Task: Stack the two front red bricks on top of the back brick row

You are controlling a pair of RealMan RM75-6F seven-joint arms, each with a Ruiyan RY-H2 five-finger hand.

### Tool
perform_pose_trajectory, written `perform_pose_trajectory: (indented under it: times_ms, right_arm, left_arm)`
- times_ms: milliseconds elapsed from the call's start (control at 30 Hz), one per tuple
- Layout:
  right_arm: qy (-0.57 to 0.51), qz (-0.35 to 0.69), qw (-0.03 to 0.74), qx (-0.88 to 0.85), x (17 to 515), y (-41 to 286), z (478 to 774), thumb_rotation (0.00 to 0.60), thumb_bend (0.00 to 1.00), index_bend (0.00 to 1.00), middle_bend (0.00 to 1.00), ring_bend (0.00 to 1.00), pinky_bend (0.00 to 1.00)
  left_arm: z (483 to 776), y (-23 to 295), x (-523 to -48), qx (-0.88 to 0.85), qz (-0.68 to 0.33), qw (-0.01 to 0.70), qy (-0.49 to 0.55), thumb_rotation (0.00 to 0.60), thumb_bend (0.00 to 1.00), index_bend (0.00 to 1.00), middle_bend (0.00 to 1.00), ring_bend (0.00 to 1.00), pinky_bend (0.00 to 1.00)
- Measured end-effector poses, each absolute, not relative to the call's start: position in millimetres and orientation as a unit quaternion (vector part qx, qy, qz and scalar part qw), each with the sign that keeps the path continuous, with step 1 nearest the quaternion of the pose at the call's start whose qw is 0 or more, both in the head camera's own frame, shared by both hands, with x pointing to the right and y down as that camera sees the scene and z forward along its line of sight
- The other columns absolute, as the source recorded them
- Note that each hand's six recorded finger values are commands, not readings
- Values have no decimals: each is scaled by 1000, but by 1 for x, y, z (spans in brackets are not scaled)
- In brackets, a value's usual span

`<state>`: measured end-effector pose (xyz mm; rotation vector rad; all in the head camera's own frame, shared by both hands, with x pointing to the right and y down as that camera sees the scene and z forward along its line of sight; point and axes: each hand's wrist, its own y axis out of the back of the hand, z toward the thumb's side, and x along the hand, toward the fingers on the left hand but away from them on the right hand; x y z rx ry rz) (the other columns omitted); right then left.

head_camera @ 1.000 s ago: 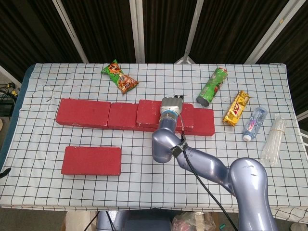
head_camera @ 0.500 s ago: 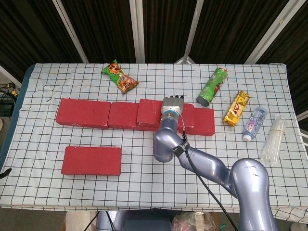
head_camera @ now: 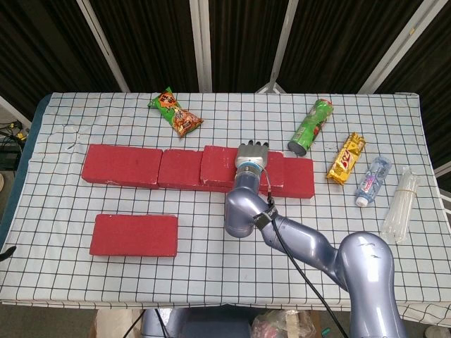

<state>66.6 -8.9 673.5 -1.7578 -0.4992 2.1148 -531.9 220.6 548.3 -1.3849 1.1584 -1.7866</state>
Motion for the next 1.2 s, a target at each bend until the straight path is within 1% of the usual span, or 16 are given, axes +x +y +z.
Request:
perform_pose_trajectory:
  times_ms: [267,767,1033,1200]
  right_arm:
    - [-177,742,170,-624,66,-9,668,600,133,26,0,0,0]
    - [-190,734,165,-630,67,-13,655,600,133,3,0,0,0]
    - [-226,702,187,-649,79,-19,627,600,133,0,0,0,0]
    - [-277,657,225,-664,115,-13,597,600,133,0,0,0,0]
  left_arm:
    - [547,221,-532,-521,-670,296,438,600,0,97,0,0,0]
    - [546,221,-533,-523,-669,295,439,600,0,97,0,0,0]
    - [544,220,-529,-534,-655,304,440,600,0,97,0,0,0]
    - [546,221,-522,-548,-646,312,431,600,0,98,0,0,0]
